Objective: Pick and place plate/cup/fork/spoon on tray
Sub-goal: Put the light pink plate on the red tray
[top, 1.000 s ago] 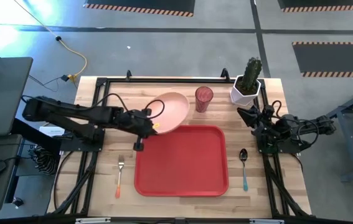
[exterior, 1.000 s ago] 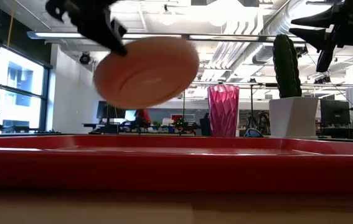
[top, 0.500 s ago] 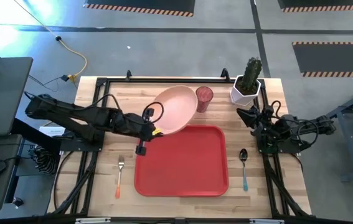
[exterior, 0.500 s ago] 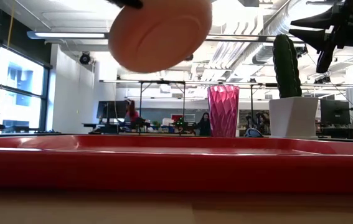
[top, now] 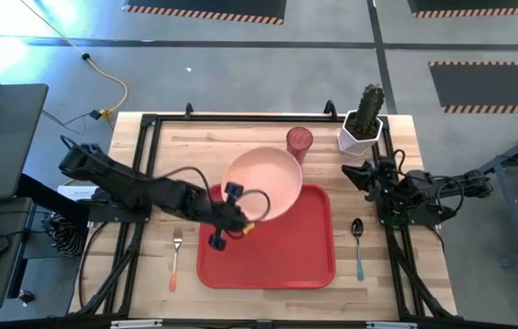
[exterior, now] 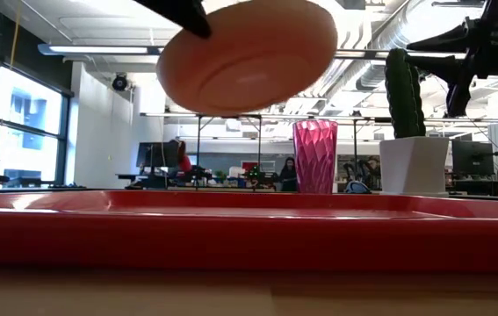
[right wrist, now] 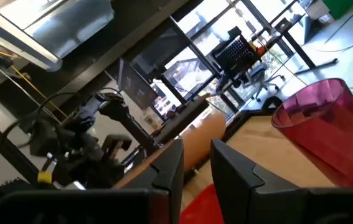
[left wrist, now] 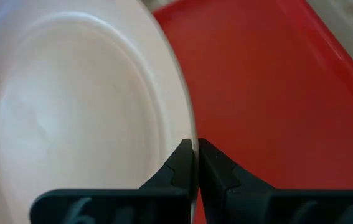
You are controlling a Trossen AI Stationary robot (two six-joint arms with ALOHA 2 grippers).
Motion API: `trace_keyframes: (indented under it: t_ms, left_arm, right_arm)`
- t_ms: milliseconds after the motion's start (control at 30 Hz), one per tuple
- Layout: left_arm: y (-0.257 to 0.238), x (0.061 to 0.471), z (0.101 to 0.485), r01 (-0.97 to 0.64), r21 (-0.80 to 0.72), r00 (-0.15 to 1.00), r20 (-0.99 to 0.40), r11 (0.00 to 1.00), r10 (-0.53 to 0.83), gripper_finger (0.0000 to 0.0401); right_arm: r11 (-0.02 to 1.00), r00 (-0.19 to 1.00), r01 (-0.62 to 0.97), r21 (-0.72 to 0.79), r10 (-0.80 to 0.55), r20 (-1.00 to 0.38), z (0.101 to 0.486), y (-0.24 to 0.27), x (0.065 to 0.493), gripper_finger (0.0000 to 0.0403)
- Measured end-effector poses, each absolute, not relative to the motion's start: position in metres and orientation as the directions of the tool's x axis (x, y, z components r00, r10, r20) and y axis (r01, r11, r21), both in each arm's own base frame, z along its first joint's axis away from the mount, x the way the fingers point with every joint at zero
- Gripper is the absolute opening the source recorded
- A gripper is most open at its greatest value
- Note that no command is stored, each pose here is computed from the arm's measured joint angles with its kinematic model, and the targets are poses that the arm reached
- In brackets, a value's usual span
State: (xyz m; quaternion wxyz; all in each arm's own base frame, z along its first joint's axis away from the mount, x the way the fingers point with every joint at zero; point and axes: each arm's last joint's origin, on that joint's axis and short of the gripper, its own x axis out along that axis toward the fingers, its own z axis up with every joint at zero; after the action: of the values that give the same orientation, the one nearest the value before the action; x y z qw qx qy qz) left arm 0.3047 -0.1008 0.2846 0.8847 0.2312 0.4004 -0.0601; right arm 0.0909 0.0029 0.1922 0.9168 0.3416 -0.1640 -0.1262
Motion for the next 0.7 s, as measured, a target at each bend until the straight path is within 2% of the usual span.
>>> trace_keyframes:
  t_ms: [433,700]
  left_arm:
    - [-0.142,0.324,0.228,0.432,0.354,0.57,-0.82,0.83,0.053,0.0001]
    - [-0.159,0.328,0.202,0.571,0.372,0.52,-0.854,0.732,0.028,0.0001]
  right_arm:
    - [0.735,0.92,0.136,0.664,-0.343,0.191,0.19,0.003,0.091,0.0069]
    - [0.738,0.928,0.165,0.655,-0.341,0.15,0.185,0.003,0.092,0.0069]
